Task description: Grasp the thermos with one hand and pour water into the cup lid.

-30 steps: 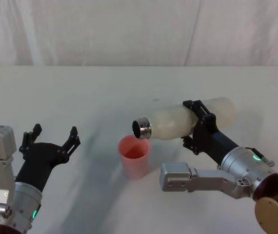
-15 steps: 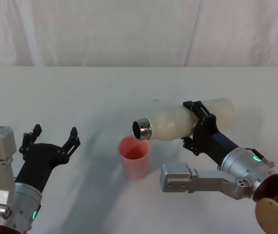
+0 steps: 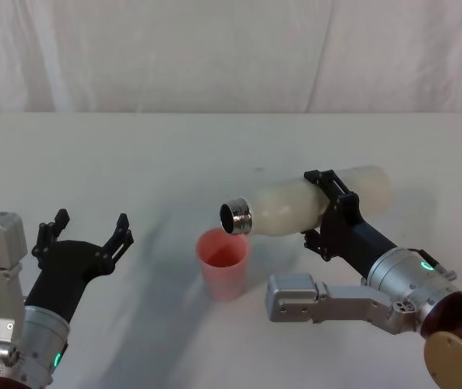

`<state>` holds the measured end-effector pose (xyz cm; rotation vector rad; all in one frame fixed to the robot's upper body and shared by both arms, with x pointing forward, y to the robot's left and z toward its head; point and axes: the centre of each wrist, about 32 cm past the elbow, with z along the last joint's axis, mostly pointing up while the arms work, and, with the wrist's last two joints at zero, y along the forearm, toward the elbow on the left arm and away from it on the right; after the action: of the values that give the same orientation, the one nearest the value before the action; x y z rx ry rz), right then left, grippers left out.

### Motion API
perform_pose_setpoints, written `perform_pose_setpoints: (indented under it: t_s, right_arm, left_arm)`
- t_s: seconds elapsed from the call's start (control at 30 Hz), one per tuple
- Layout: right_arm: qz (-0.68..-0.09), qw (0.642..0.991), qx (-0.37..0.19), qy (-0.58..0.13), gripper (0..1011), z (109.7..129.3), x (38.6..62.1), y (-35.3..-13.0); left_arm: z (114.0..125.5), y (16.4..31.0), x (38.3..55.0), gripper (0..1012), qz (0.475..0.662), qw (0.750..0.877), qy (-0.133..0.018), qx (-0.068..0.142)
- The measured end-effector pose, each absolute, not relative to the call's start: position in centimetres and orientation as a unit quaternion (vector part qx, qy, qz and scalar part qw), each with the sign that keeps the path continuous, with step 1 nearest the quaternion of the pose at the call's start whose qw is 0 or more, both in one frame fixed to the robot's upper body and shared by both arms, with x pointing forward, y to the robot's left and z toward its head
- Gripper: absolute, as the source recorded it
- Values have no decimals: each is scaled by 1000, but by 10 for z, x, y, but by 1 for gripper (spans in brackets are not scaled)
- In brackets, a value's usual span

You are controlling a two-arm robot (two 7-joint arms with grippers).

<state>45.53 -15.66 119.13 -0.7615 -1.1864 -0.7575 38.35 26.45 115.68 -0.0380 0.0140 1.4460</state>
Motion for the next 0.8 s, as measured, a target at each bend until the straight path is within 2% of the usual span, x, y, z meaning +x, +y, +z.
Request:
perform_pose_setpoints:
  t_s: [0.8]
  right_arm:
    - [-337, 688, -346, -541, 951, 1192, 457, -155]
  left_arm:
    - [1157, 265, 384, 1001, 662, 750, 6, -17]
